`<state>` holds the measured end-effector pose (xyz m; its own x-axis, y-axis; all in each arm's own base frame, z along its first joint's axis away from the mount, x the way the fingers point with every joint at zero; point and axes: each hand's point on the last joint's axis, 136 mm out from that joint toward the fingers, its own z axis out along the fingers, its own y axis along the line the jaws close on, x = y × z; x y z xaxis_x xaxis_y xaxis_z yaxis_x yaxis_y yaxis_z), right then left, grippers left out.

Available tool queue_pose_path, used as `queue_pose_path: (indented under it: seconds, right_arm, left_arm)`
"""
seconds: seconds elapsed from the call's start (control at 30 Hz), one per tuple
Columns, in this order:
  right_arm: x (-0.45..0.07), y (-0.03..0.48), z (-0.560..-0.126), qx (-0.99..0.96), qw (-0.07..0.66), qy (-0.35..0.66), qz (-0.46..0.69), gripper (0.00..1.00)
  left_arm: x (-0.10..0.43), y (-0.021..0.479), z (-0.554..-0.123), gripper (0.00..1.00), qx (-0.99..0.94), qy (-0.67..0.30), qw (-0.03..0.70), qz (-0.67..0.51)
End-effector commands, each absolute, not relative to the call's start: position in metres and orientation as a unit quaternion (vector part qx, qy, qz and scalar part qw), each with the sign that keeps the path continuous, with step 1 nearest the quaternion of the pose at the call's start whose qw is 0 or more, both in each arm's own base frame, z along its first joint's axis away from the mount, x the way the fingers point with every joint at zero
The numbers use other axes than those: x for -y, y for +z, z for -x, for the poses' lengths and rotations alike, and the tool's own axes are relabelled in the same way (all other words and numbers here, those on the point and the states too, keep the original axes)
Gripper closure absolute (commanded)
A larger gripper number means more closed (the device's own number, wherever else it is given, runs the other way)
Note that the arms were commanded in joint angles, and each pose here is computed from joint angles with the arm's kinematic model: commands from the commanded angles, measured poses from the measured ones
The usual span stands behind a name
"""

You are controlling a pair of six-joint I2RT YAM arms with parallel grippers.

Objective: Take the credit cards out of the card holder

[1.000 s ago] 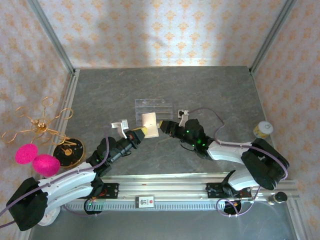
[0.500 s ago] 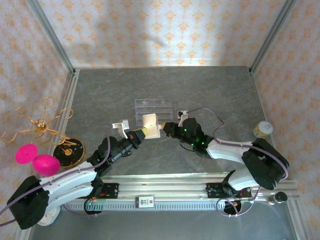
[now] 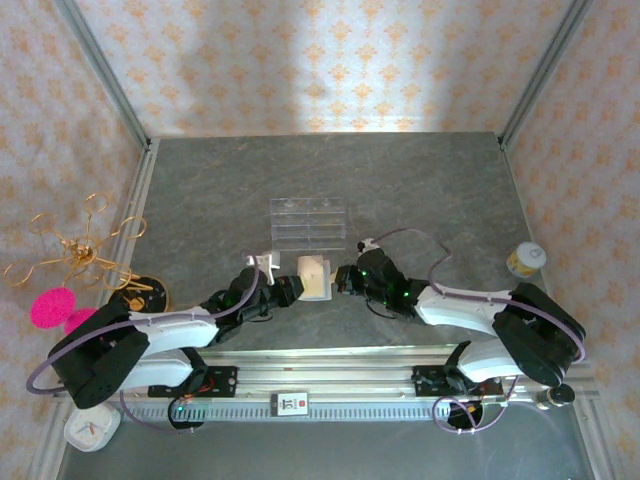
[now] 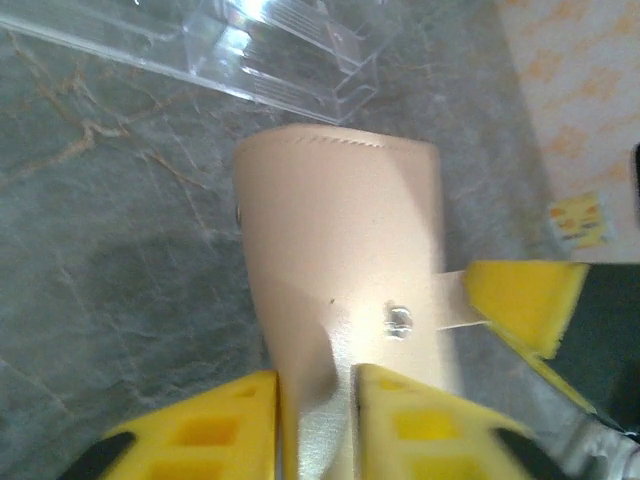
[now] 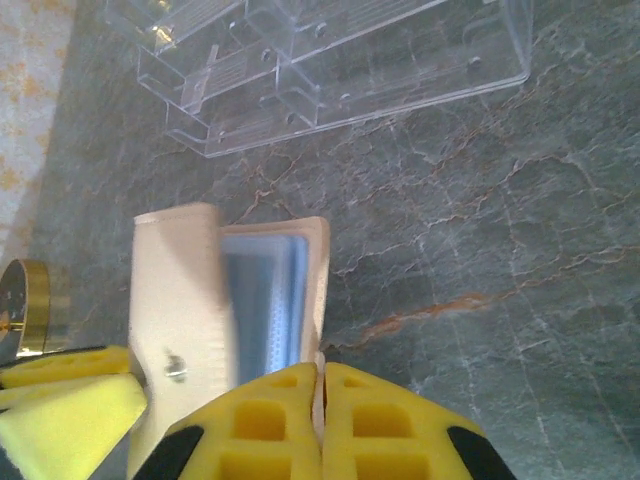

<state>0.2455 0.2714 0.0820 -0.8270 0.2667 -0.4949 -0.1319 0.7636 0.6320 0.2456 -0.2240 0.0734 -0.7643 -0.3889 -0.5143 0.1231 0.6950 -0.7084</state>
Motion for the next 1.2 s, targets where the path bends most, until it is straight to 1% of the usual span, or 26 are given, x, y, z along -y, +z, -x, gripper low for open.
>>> queue_pose_path:
  seconds: [0.0,0.07,0.27,0.4,0.5,0.7,0.8,0.9,1.07,1.17]
  right_arm:
    - [-0.277,0.096,-0.256,-0.889,0.320,0.327,-0.028,1.00]
    - [-0.289,0.102,-0.256,-0.889,0.319,0.328,-0.012,1.00]
    - [-0.317,0.116,-0.256,-0.892,0.317,0.321,0.031,1.00]
    - [-0.334,0.126,-0.250,-0.895,0.324,0.299,0.070,1.00]
    - [-0.342,0.129,-0.247,-0.894,0.317,0.304,0.082,1.00]
    - [-0.330,0.140,-0.248,-0.893,0.338,0.285,0.083,1.00]
    - [-0.322,0.134,-0.246,-0.901,0.336,0.262,0.087,1.00]
    - [-0.305,0.118,-0.244,-0.909,0.329,0.244,0.073,1.00]
    - [-0.255,0.076,-0.246,-0.928,0.325,0.182,0.021,1.00]
    - [-0.234,0.050,-0.247,-0.937,0.317,0.146,0.004,1.00]
  left_arm:
    - [0.213,0.064,-0.250,0.60,-0.875,-0.336,0.336,0.090]
    - [0.208,0.068,-0.250,0.53,-0.870,-0.336,0.347,0.098]
    - [0.188,0.103,-0.259,0.41,-0.847,-0.316,0.413,0.111]
    - [0.175,0.117,-0.263,0.36,-0.846,-0.284,0.438,0.105]
    - [0.171,0.120,-0.264,0.34,-0.844,-0.283,0.444,0.106]
    - [0.167,0.113,-0.266,0.33,-0.845,-0.292,0.433,0.112]
    - [0.170,0.110,-0.267,0.33,-0.847,-0.296,0.429,0.107]
    - [0.175,0.105,-0.268,0.33,-0.847,-0.306,0.422,0.100]
    - [0.180,0.090,-0.271,0.34,-0.861,-0.298,0.401,0.094]
    - [0.179,0.083,-0.274,0.34,-0.863,-0.295,0.398,0.097]
